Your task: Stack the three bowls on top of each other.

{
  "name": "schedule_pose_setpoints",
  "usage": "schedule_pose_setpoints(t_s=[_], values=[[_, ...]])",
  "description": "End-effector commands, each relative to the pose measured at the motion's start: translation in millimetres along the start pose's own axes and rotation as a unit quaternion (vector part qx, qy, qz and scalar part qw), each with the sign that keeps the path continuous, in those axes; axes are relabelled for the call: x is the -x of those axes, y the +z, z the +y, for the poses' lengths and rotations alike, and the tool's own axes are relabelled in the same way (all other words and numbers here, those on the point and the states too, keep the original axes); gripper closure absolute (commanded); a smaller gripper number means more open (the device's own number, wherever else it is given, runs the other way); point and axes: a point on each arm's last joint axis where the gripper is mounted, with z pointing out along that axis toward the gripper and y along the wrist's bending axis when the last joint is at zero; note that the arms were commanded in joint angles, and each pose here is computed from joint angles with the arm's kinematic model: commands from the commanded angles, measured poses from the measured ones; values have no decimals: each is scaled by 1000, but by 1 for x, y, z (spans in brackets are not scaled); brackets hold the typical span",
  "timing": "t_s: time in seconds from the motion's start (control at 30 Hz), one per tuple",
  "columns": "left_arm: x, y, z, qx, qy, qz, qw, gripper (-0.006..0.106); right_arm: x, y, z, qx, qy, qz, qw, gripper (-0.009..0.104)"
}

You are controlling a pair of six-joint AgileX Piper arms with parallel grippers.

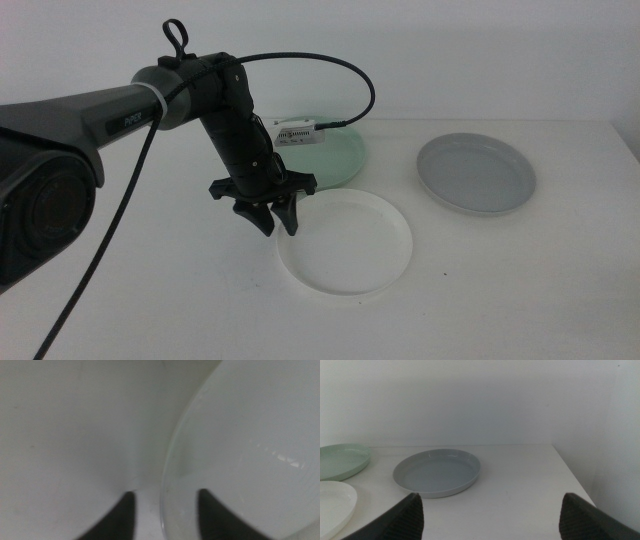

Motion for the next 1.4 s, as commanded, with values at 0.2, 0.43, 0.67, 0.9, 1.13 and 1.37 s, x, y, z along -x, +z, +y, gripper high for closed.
schedule_pose_setpoints(t_s=[0.2,0.43,0.67,0.9,1.13,1.37], values=[[1,-24,-2,-9,-5,-31,999,7,0,0,0,-1,-6,-5,1000,3],[-22,-100,-19,32,11,-112,993,7,0,0,0,-1,-6,-5,1000,3],[-76,-184,-44,35,-22,-209,977,7,0,0,0,-1,-6,-5,1000,3],[-100,-227,-41,110,4,-331,937,7,0,0,0,-1,-6,-5,1000,3],[-55,-223,-26,159,-18,-330,930,7,0,0,0,-1,-6,-5,1000,3],[12,-210,-17,141,-39,-329,933,7,0,0,0,-1,-6,-5,1000,3]])
